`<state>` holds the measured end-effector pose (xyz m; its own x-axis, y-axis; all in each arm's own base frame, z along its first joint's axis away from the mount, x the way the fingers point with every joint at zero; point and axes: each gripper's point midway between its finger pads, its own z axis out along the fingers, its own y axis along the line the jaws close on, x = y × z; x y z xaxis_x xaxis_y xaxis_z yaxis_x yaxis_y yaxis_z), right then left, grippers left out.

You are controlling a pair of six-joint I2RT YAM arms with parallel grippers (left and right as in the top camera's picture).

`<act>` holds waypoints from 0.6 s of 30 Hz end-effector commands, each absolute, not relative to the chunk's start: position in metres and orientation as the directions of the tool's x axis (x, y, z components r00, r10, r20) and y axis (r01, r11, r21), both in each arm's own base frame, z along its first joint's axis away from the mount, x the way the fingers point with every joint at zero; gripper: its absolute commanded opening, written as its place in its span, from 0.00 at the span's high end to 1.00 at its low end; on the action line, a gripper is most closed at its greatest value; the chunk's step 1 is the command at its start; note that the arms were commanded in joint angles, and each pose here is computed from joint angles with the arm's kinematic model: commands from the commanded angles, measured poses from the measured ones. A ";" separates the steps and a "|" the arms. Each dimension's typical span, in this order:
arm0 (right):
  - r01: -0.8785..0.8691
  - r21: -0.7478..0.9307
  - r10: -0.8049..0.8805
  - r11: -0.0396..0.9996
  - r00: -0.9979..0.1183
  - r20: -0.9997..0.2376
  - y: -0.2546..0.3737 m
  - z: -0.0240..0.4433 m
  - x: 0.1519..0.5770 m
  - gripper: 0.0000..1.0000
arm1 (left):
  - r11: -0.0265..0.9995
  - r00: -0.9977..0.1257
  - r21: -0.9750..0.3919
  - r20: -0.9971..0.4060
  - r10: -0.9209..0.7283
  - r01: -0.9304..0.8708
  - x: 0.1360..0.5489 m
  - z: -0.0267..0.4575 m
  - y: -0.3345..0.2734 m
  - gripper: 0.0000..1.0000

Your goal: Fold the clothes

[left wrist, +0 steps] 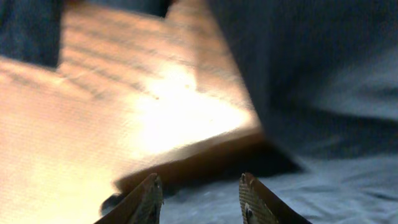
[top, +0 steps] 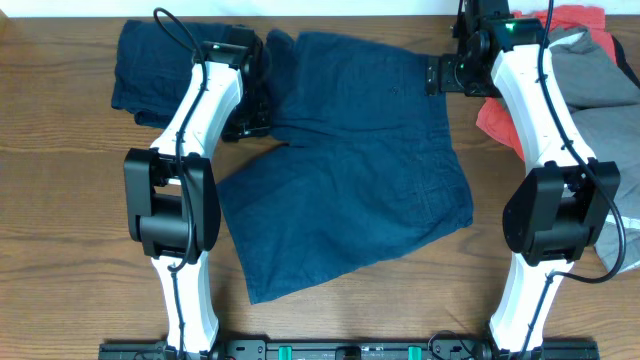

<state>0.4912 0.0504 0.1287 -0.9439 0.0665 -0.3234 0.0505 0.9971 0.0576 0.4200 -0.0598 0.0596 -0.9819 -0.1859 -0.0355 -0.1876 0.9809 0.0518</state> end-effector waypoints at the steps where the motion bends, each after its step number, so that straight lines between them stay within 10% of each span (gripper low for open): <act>1: 0.069 0.069 0.086 0.995 -0.951 -0.296 0.051 0.111 0.494 0.07 | 0.979 -0.980 0.112 -0.123 -0.159 -0.173 0.421 0.098 -0.043 0.57; 18: -0.017 -0.017 -0.018 1.000 -0.993 -0.120 0.067 -0.020 0.495 0.20 | 0.988 -0.872 0.050 -0.478 -0.104 -0.145 0.431 0.223 -0.038 0.34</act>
<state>0.5017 0.0684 0.0017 -0.9868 -0.0074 -0.1616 -0.0115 0.9996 0.0243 0.4290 -0.0419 0.2303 -0.8610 -0.1236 -0.4933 -0.1528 0.9881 0.0190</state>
